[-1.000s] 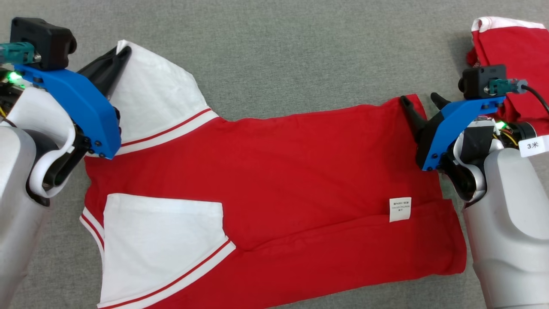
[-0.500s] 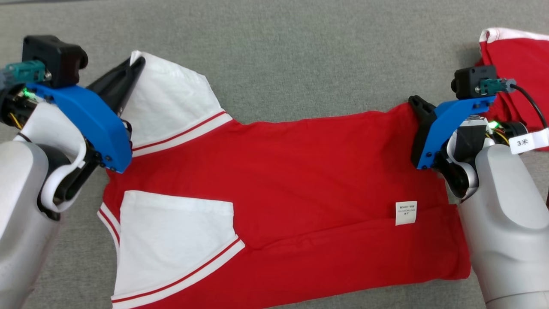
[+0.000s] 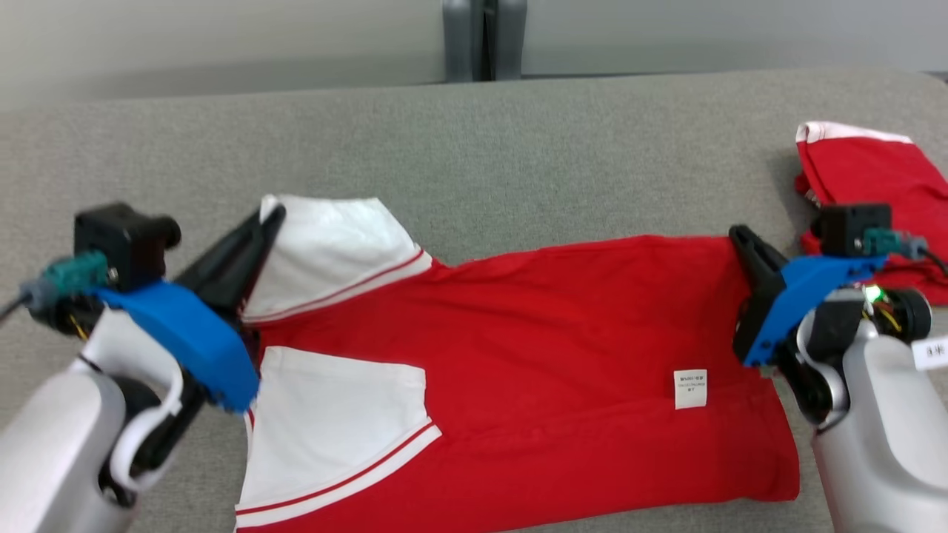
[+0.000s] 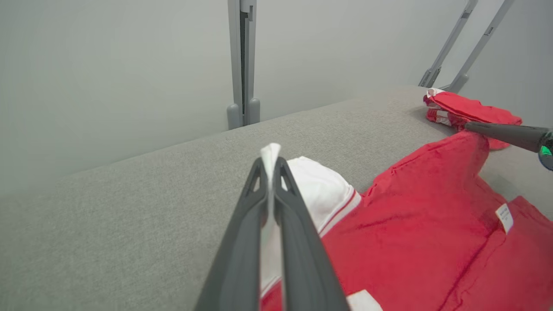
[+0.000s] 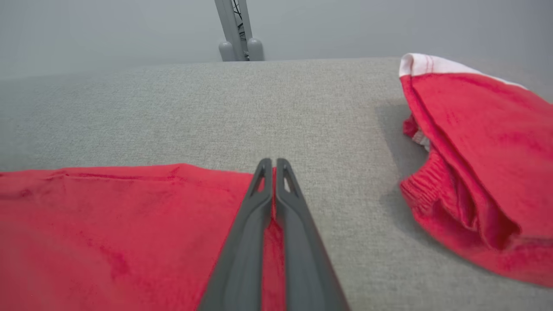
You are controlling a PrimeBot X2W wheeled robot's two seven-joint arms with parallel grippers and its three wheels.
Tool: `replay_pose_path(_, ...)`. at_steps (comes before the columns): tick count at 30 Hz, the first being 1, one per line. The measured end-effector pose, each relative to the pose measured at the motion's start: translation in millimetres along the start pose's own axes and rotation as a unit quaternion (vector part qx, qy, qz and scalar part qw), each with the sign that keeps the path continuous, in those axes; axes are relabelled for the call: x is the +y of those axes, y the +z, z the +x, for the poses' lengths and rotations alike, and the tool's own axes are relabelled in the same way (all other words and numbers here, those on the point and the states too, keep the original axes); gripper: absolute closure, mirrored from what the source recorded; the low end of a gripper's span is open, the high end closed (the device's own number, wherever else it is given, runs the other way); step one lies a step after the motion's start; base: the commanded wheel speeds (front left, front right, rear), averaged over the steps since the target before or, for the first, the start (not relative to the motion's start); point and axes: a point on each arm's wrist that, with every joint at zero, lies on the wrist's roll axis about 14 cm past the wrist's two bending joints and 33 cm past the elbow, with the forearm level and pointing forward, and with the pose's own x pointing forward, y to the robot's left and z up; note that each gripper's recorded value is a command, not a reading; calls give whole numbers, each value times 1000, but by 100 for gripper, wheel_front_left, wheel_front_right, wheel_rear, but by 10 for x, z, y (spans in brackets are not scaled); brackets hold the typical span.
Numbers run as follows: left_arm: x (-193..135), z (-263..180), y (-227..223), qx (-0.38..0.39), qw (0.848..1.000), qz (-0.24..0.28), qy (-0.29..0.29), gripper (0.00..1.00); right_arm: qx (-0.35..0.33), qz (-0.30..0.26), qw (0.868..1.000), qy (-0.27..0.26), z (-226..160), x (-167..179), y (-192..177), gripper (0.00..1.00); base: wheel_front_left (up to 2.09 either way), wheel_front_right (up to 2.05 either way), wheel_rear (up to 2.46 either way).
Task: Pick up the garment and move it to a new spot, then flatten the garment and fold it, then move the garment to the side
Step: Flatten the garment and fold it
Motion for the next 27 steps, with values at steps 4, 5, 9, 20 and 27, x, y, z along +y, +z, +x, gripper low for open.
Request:
replay_pose_path(4,-139,-198,-67,-5,1000,-8,-1,100,-11,10,1000,-2,-169,-22,-29,100,0,0,0)
replay_pose_path(5,-216,-332,-99,-15,1000,-19,6,100,-19,16,1000,-8,-286,-60,-49,100,0,0,0)
replay_pose_path(9,-355,-601,-337,-11,998,-56,23,100,-20,28,999,-16,-491,-96,-179,100,0,0,0)
replay_pose_path(20,-530,-892,-1123,43,987,-139,64,100,11,53,998,-25,-787,-49,-571,100,0,0,0)
replay_pose_path(27,-419,-964,-1299,31,979,-172,106,0,0,60,998,-33,-898,-68,-639,0,0,0,0)
